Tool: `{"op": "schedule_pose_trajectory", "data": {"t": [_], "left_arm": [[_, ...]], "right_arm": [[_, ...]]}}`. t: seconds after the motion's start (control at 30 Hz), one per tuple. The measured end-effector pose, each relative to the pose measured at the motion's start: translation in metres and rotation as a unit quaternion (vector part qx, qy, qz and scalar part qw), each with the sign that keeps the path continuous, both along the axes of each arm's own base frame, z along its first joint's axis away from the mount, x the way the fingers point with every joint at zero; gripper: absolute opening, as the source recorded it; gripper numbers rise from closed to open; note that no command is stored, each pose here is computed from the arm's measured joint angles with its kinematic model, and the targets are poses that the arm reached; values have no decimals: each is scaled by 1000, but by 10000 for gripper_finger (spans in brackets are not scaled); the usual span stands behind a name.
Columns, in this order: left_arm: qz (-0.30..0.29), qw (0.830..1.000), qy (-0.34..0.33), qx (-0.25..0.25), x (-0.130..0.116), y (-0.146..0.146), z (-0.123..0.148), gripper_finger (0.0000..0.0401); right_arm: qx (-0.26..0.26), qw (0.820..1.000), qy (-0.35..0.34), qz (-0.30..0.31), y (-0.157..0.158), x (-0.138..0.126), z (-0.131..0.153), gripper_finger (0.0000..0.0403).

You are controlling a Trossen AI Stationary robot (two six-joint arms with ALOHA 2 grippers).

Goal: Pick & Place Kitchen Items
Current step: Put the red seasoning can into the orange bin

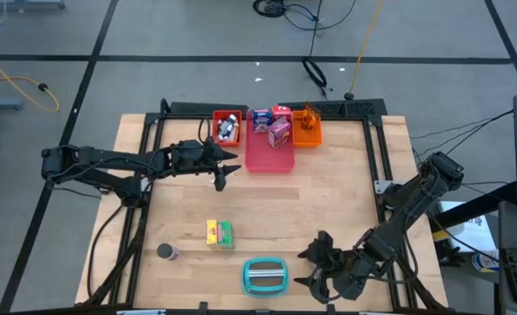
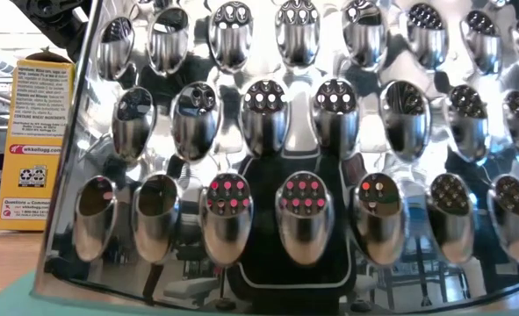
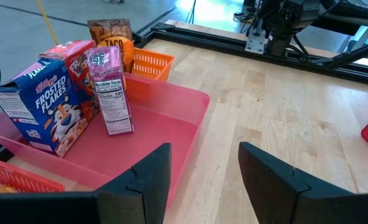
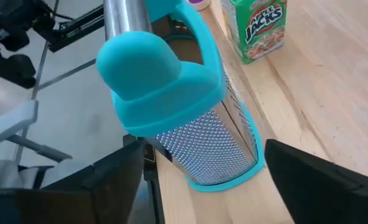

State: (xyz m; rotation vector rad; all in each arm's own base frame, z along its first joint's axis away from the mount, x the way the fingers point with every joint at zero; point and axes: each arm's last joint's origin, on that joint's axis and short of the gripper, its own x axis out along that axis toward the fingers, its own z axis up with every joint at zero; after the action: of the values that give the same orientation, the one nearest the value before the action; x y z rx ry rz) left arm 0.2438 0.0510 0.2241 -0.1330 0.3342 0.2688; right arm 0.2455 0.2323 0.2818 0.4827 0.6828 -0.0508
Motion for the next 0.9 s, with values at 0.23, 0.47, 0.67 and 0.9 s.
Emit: {"op": "schedule_pose_trajectory", "data": {"t": [0.23,0.47,0.67,0.9], "left_arm": [[0,1000,0,0,0,0,0,186],[0,1000,0,0,0,0,0,186],[0,1000,0,0,0,0,0,186],[0,1000,0,0,0,0,0,186]], "right_arm": [[8,997,46,-61,-7,-7,-8,357],[24,993,70,-96,-10,-10,-12,358],[44,985,99,-134,-7,-10,-23,358],[68,967,181,-168,-4,-12,-43,358]]}}
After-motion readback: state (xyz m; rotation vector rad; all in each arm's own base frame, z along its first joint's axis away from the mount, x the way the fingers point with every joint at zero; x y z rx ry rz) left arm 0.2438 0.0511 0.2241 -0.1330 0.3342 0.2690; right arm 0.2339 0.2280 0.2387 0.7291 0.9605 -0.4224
